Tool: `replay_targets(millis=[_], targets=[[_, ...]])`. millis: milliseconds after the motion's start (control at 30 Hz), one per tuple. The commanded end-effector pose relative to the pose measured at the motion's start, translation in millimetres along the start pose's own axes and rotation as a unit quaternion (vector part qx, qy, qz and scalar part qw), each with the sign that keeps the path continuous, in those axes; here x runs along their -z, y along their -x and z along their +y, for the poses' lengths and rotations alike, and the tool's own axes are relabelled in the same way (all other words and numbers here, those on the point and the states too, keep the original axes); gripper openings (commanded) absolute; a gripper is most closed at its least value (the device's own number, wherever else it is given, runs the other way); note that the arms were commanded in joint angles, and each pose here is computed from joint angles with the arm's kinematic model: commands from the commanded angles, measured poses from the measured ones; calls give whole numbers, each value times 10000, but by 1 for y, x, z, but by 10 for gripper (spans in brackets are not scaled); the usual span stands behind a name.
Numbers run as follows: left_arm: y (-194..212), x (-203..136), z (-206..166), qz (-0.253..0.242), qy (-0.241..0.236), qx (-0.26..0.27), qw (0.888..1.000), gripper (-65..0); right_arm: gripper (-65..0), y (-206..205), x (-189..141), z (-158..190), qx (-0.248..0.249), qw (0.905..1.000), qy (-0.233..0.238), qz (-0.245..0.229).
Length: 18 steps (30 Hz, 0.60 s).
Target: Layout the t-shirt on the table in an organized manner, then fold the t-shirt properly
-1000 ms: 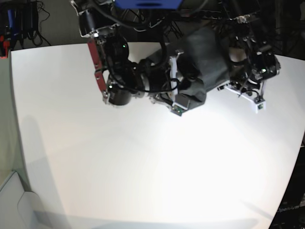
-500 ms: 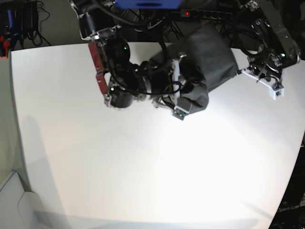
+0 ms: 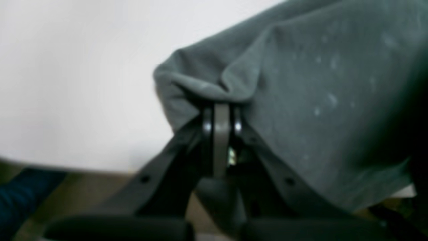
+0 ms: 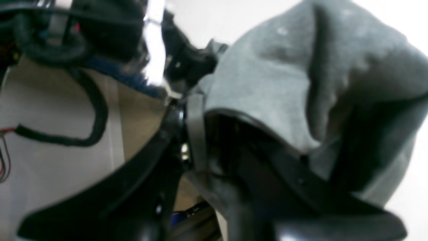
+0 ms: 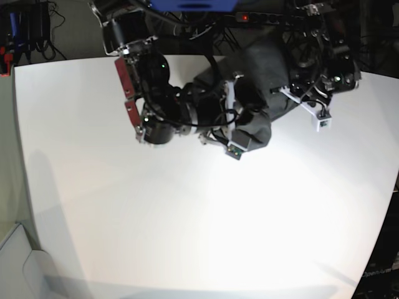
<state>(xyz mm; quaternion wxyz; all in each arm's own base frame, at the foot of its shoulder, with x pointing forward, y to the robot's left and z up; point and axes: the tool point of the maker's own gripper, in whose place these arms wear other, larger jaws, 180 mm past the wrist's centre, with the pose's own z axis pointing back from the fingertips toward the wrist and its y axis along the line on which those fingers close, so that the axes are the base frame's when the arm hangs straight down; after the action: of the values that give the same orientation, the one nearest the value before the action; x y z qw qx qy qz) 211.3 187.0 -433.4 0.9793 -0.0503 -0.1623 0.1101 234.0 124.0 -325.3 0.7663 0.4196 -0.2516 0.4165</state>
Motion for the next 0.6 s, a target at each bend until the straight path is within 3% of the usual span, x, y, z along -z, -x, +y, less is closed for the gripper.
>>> replay_targets(millis=[0, 167, 367, 567], targets=[[2, 7, 2, 34, -18, -70, 10000, -650, -548, -21, -5, 2, -167, 9994, -52, -306], [-25, 20, 3, -364, 48, -128, 9992, -650, -548, -28, -9, -5, -264, 9991, 32, -325], [-66, 36, -21, -671, 359, -297, 9967, -650, -548, -31, -13, -10, -340, 9989, 108, -314], [-101, 38, -48, -929, 653, -330, 9930, -650, -548, -15, -7, -18, -101, 9999, 68, -113]])
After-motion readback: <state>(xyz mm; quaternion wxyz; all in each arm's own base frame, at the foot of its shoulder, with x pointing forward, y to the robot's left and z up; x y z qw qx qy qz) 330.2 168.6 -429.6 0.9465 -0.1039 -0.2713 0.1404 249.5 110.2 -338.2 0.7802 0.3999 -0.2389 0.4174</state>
